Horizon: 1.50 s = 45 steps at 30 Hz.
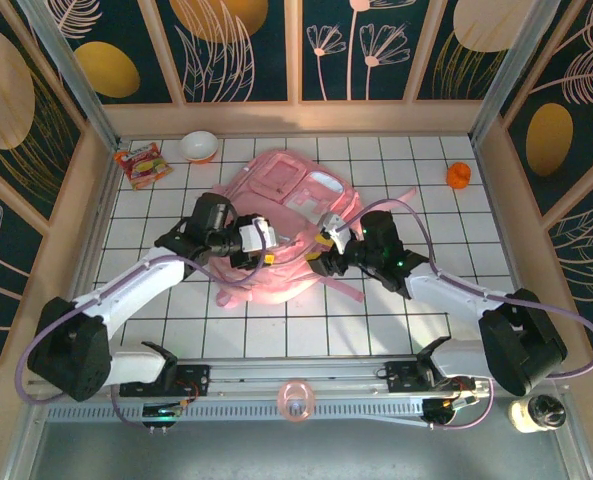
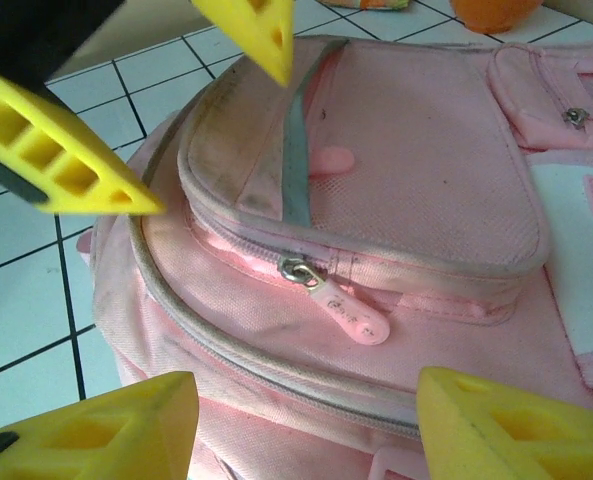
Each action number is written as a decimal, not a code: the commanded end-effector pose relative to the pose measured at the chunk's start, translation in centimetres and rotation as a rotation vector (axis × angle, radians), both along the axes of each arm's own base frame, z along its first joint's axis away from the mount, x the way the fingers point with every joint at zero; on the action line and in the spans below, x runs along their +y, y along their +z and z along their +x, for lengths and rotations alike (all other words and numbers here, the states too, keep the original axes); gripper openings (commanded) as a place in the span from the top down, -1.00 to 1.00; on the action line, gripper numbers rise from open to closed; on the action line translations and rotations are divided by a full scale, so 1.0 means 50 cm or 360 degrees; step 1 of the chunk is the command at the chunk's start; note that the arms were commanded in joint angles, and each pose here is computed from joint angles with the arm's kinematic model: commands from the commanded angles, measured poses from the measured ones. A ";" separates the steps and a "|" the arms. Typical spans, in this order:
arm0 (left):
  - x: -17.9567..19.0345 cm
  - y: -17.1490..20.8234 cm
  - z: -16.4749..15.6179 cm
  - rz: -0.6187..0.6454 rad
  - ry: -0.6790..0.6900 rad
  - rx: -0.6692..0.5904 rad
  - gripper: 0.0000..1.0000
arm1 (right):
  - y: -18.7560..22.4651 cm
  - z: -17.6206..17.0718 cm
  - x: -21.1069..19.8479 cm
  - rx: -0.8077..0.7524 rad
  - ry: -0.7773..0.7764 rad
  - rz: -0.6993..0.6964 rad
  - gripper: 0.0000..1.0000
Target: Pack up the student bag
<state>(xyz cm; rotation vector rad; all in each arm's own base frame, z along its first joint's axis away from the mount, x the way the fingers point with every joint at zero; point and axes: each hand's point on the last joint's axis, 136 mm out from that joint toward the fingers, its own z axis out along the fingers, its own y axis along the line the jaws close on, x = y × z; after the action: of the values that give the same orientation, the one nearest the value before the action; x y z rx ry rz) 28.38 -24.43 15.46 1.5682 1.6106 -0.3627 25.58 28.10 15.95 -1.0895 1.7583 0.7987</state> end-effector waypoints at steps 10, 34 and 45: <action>-0.021 0.048 -0.009 -0.0147 -0.0099 -0.0154 0.94 | 0.013 0.014 0.024 -0.0099 0.0049 0.0038 -0.16; -0.026 0.081 -0.018 -0.0258 -0.0115 -0.0245 1.00 | 0.015 -0.016 0.071 -0.0131 0.0288 0.0112 0.18; -0.030 0.095 -0.020 -0.0300 -0.0115 -0.0250 1.00 | -0.012 0.028 0.073 -0.0049 0.0134 0.0060 0.31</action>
<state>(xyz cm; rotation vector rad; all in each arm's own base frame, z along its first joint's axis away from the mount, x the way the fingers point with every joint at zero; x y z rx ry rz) 27.69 -25.06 16.95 1.5145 1.4922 -0.3793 25.99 31.12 15.11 -1.1749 1.6680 0.8639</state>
